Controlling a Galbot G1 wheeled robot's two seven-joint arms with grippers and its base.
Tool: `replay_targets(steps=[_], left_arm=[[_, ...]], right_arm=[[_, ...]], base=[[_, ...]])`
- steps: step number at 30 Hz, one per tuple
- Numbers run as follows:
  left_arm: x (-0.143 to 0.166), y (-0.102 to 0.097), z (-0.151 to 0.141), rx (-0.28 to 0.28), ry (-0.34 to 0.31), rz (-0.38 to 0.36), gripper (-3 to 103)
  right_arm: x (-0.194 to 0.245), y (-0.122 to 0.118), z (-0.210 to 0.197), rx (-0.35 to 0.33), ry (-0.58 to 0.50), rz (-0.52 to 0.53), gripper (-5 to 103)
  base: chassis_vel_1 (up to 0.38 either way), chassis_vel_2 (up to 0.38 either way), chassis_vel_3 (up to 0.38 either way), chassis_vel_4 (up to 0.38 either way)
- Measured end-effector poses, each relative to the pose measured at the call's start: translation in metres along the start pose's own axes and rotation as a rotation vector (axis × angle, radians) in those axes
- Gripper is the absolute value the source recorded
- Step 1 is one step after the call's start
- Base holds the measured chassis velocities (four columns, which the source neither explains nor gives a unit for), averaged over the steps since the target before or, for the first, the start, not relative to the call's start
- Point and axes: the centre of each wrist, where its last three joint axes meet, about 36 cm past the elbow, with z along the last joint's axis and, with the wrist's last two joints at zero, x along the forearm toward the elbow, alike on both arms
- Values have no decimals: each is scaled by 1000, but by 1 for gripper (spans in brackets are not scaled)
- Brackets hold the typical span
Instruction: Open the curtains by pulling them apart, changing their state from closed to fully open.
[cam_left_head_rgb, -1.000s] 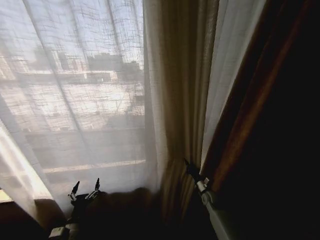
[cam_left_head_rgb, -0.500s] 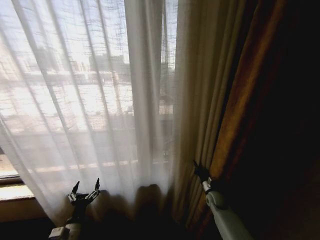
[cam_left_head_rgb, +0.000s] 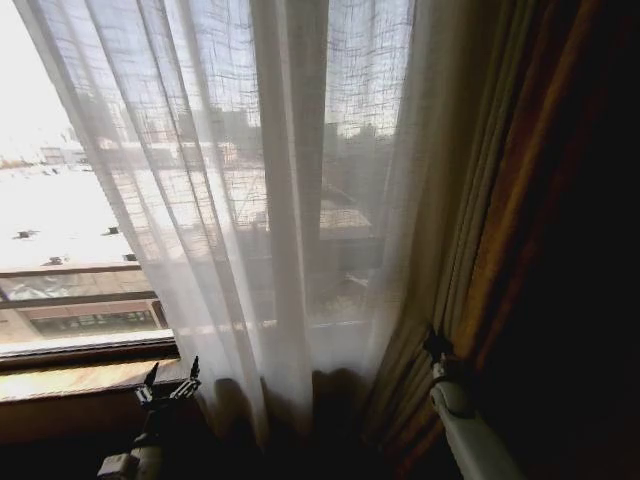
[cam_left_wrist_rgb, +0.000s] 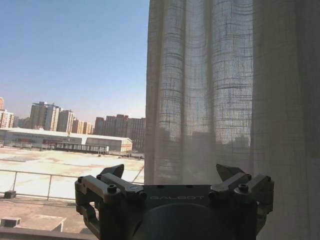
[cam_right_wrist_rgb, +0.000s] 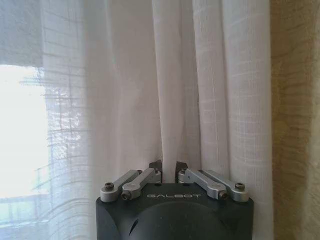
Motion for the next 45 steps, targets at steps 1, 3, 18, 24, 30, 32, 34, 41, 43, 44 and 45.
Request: replay_targets(steps=[1,3,18,24,30,32,34,41,43,44,45], left_arm=[[0,0,0,0,0,0,100],[0,0,0,0,0,0,100],[0,0,0,0,0,0,100],[0,0,0,0,0,0,100],[0,0,0,0,0,0,100],[0,0,0,0,0,0,100],[0,0,0,0,0,0,100],[0,0,0,0,0,0,100],[0,0,0,0,0,0,100],[0,0,0,0,0,0,100],[0,0,0,0,0,0,100]], right_arm=[[8,7,-4,-16,-10,-41,15],[16,13,-7,-18,-23,-73,20],[71,23,-23,71,-152,-250,80],[79,21,-25,76,-154,-254,99],[81,18,-26,81,-160,-267,100],[81,17,-26,83,-162,-275,100],[81,17,-25,84,-160,-280,100],[77,14,-21,87,-158,-283,100],[76,12,-19,86,-157,-283,100],[76,11,-19,86,-155,-282,100],[75,11,-18,86,-154,-283,100]], base=[[0,0,0,0],[0,0,0,0],[0,0,0,0],[28,31,-39,-32],[142,127,-153,-150],[198,191,-218,-233],[250,220,-235,-258],[279,290,-300,-289],[307,331,-327,-323],[332,332,-313,-322],[348,347,-334,-322]])
